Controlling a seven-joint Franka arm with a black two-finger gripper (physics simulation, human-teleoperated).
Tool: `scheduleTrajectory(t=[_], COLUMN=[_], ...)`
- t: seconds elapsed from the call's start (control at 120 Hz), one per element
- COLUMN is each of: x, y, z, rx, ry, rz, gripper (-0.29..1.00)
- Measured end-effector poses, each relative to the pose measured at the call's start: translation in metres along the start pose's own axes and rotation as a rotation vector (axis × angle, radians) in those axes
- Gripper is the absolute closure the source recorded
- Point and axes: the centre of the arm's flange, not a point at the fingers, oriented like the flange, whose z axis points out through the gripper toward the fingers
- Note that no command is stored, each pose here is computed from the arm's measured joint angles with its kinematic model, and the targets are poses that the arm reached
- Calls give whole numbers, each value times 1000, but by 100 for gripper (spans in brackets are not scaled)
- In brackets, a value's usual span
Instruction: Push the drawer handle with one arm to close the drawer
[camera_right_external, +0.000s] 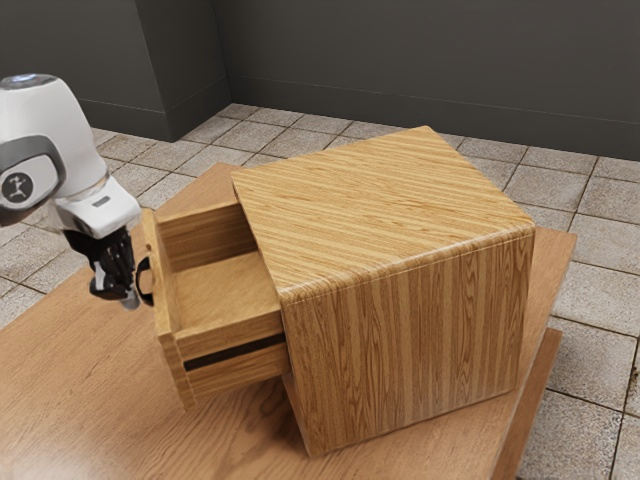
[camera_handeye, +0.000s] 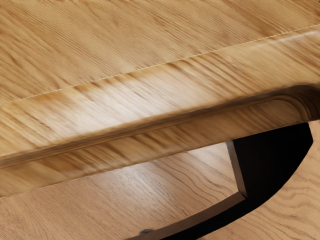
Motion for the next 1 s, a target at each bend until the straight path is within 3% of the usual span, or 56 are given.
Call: scheduleTrajectory(t=[1.0], x=[95], y=[-46], z=[6], rx=[-48], ry=[119], rz=[-42], gripper=[79])
